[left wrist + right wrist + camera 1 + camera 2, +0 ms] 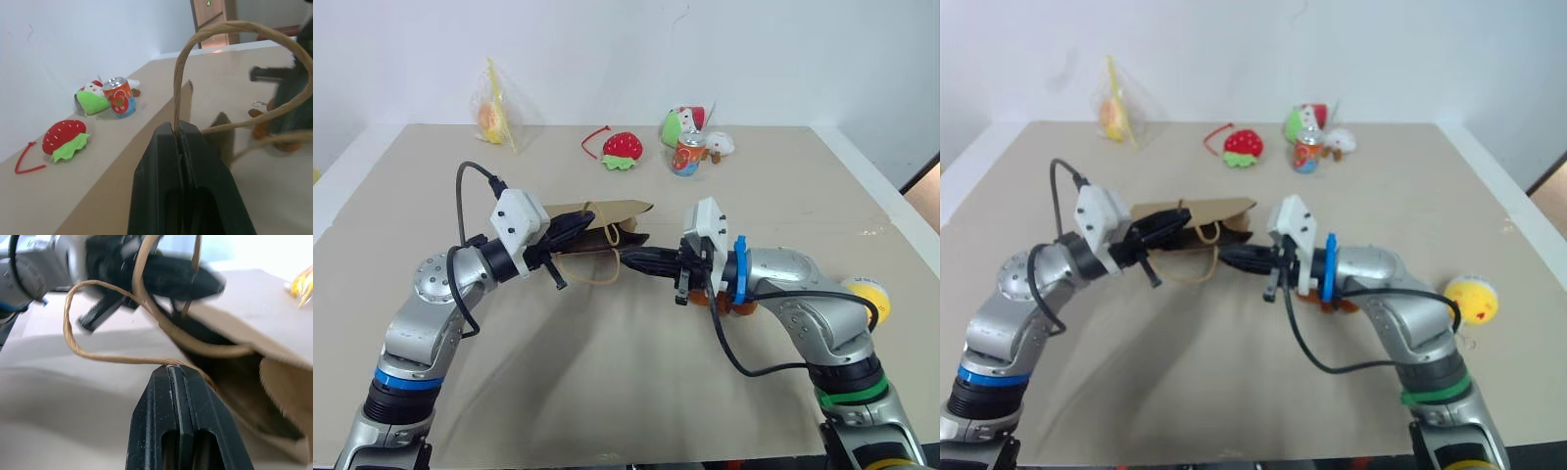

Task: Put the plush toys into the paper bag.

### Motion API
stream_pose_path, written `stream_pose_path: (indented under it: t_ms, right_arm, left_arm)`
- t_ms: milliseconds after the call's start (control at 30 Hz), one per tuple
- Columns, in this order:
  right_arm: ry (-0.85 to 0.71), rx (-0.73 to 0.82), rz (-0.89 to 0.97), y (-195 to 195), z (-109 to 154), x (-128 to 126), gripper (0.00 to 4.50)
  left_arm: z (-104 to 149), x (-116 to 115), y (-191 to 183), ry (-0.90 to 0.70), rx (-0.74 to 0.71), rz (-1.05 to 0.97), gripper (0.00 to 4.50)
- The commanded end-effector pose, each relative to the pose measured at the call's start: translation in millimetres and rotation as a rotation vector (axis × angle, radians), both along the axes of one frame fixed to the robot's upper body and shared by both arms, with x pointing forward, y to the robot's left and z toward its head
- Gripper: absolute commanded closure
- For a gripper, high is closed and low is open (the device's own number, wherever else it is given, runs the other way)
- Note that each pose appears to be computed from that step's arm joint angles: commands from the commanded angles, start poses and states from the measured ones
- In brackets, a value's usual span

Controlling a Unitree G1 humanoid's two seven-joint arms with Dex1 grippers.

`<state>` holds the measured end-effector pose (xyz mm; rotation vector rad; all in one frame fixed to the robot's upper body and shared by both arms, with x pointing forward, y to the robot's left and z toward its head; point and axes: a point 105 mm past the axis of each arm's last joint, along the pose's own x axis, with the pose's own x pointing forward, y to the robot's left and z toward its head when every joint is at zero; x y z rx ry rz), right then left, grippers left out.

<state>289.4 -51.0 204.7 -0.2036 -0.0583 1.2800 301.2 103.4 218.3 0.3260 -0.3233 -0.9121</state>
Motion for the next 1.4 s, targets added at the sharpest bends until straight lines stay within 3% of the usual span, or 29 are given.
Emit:
stream_pose_path:
  t_ms: [33, 267, 500, 767, 1100, 1400]
  right_arm:
    - [-0.076, 0.029, 0.017, 6.3, 18.1, 0.1, 4.45]
    - [-0.111, 0.037, 0.060, 10.8, 31.4, -4.6, 4.45]
    - [-0.086, -0.035, 0.195, 8.0, 32.6, -32.0, 4.45]
    - [-0.089, -0.075, 0.129, -6.3, 25.4, -20.7, 4.45]
    - [-0.138, -0.011, 0.179, 7.3, 53.6, -25.8, 4.45]
    - [-0.116, 0.006, 0.167, 26.2, 37.2, -22.0, 4.45]
  left_arm:
    - [10.5, -6.2, -1.9, -0.048, -0.001, 0.000, 4.50]
    - [7.8, -3.8, 1.6, -0.057, 0.015, 0.041, 4.50]
    - [4.0, -2.4, 2.6, -0.055, 0.032, 0.054, 4.50]
    - [4.9, -1.3, 1.8, -0.059, 0.034, 0.056, 4.50]
    - [6.0, -0.4, 2.8, -0.071, 0.032, 0.078, 4.50]
    - [15.5, -1.3, -0.8, -0.066, -0.041, 0.073, 4.50]
